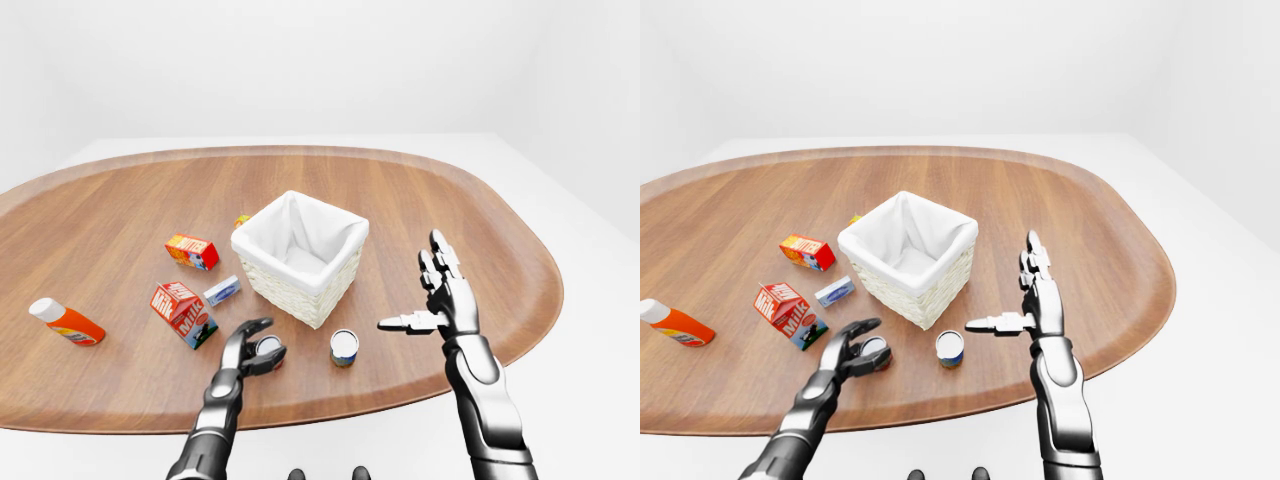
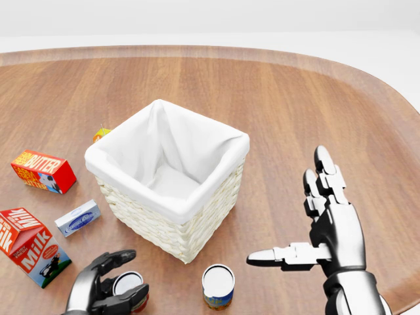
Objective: Pick up the tomato sauce, and put it in the basket.
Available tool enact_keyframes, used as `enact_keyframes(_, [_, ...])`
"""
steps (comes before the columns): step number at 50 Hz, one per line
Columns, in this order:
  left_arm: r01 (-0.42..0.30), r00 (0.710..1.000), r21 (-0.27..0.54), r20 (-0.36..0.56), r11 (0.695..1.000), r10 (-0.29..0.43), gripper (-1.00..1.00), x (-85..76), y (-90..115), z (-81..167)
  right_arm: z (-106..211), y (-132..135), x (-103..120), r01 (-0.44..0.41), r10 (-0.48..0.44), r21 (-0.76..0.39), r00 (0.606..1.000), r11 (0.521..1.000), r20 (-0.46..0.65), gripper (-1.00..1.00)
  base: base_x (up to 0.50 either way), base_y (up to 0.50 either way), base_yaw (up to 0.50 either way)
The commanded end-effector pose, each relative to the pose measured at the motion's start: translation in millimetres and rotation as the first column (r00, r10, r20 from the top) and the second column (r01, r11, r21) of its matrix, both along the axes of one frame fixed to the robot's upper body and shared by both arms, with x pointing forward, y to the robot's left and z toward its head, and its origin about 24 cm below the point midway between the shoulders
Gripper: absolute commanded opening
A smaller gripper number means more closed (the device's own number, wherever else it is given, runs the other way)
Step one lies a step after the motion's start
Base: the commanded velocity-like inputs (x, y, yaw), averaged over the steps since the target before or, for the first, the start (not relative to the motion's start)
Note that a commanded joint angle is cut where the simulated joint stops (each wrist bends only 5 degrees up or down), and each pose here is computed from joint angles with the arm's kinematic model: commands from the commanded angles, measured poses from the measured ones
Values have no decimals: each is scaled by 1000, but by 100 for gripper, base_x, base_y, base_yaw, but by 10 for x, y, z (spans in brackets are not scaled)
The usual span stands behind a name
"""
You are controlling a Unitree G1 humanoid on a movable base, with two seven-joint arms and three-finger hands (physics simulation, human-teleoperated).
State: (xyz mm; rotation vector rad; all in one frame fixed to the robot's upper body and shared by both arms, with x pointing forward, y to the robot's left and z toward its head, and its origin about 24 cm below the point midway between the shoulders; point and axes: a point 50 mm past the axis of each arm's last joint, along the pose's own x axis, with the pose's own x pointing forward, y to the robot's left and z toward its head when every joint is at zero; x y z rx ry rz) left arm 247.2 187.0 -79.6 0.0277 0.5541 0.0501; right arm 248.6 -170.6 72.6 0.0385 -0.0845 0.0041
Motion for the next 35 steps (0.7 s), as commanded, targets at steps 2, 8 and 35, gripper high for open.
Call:
enact_keyframes(2, [-4,998,-24,-60,1000,2,-100,-62,-4,-103,-2,3,-4,0,0,0,1000,1000,-1,100,0,0,0])
enact_keyframes(8, [-4,998,-20,-68,1000,2,-100,-64,-3,-113,5,12,-11,-1,1,0,1000,1000,2,100,0,0,0])
enact_keyframes(35, [21,969,-7,245,1000,-18,-99,-14,4,430,26,2,-19,1,-1,1,1000,1000,12,100,0,0,0])
